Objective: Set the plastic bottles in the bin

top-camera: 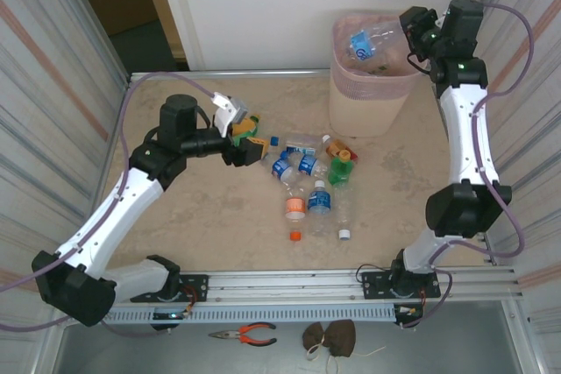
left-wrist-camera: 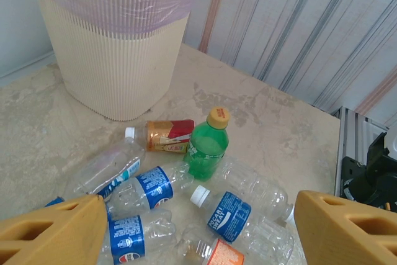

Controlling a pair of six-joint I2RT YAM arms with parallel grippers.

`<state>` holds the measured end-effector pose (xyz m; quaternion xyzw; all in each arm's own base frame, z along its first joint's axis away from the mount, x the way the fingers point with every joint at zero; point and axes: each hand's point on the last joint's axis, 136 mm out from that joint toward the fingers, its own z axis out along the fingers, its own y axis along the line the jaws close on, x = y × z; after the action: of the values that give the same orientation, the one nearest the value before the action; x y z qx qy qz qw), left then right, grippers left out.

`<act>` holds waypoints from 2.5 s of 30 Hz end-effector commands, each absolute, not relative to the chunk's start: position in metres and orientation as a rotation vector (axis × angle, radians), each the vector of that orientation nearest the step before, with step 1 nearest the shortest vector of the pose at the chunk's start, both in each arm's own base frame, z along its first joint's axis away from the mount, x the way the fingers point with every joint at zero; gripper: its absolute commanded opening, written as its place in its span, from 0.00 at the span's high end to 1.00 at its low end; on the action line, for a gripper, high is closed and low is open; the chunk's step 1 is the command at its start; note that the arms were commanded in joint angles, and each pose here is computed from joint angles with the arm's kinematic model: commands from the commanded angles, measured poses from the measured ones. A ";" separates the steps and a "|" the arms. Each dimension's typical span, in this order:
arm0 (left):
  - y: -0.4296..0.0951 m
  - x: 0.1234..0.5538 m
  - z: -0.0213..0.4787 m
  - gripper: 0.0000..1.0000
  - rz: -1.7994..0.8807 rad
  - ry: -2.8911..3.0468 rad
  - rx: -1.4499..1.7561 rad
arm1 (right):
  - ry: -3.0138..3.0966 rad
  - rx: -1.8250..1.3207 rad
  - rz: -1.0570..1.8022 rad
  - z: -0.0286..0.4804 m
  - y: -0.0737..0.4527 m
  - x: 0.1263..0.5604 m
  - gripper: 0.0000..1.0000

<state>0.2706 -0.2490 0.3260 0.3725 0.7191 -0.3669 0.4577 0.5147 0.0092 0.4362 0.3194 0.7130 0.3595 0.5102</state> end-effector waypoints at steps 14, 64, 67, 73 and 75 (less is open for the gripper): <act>-0.240 0.263 0.320 0.21 -0.876 1.791 0.898 | 1.816 0.823 0.637 0.351 0.008 0.578 0.69; -0.205 0.346 0.221 0.21 -0.457 2.267 0.726 | 1.784 0.672 0.324 0.418 -0.025 0.490 0.42; -0.193 0.364 0.197 0.21 -0.370 2.355 0.693 | 1.792 0.679 0.315 0.413 -0.029 0.472 0.42; -0.173 0.399 0.158 0.19 -0.245 2.496 0.657 | 1.778 0.692 0.301 0.413 -0.037 0.437 0.41; -0.170 0.409 0.148 0.17 -0.233 2.523 0.663 | 1.780 0.696 0.297 0.410 -0.038 0.429 0.41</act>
<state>0.3992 -0.1805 0.1509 0.2392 0.9257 -0.1141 0.2699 0.4442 -0.0356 0.4020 0.3032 0.7613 0.1295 0.5583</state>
